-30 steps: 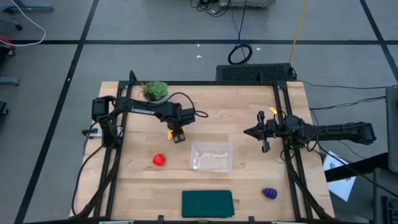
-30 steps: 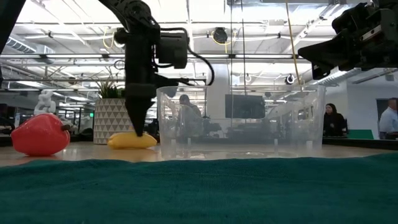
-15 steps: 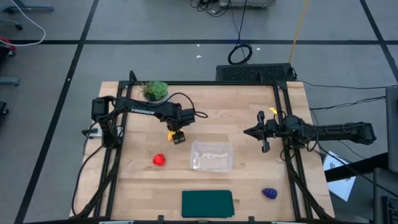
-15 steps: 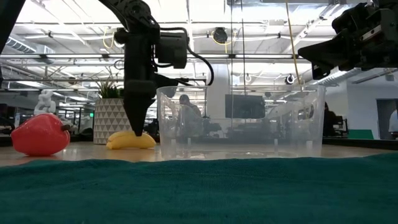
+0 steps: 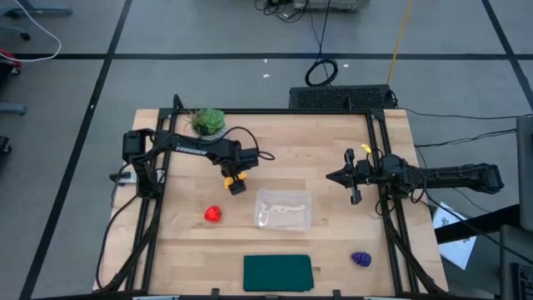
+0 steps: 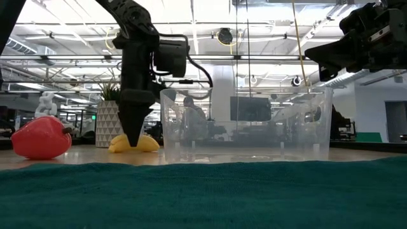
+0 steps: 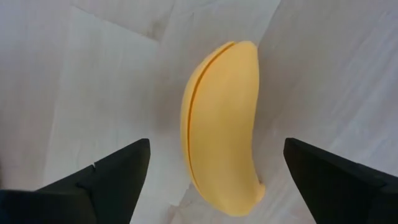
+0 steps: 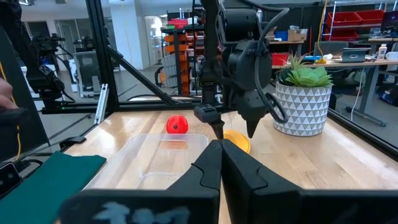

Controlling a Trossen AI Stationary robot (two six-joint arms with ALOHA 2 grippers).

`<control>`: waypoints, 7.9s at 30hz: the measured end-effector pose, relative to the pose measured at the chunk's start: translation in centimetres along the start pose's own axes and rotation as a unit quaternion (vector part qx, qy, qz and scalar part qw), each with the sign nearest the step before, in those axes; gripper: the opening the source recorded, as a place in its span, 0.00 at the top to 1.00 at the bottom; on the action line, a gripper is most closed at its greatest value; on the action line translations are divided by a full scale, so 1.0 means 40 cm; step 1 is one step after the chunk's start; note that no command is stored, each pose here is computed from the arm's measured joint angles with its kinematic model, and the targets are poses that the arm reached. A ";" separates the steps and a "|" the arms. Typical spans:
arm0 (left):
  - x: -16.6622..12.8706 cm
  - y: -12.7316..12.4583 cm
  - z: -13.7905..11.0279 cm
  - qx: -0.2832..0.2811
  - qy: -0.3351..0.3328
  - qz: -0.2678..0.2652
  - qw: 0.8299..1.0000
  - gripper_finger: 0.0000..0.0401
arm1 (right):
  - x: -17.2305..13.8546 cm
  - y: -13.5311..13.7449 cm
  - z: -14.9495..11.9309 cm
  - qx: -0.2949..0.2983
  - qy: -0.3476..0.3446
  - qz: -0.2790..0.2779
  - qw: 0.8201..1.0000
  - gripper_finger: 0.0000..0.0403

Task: Pick and placing Produce into tupperware
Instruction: Put the banana into the transparent bin

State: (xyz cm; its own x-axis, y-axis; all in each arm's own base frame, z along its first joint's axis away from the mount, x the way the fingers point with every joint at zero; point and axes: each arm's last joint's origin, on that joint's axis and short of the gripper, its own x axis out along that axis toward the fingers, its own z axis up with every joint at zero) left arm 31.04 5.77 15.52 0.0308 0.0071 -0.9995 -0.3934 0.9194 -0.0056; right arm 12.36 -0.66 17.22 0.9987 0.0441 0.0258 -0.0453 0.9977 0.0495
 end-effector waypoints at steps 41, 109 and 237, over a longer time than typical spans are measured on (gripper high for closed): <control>0.030 0.025 -0.002 0.002 -0.021 -0.003 1.000 0.62 | 0.000 0.000 0.000 0.007 0.000 0.000 1.000 1.00; -0.210 0.037 -0.057 0.014 -0.104 -0.005 0.994 0.62 | 0.000 0.000 0.002 0.007 -0.004 0.000 1.000 1.00; -0.481 -0.064 -0.266 0.164 -0.526 -0.184 0.814 0.62 | 0.000 0.000 0.005 0.019 -0.011 0.001 1.000 1.00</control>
State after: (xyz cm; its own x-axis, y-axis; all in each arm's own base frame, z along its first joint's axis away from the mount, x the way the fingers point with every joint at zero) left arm 21.68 -0.89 34.42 0.9288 -0.1175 -0.3516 0.0807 0.9898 -0.1176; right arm 12.36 -0.66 17.42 0.9979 0.0443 0.0471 -0.0483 0.9950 0.0870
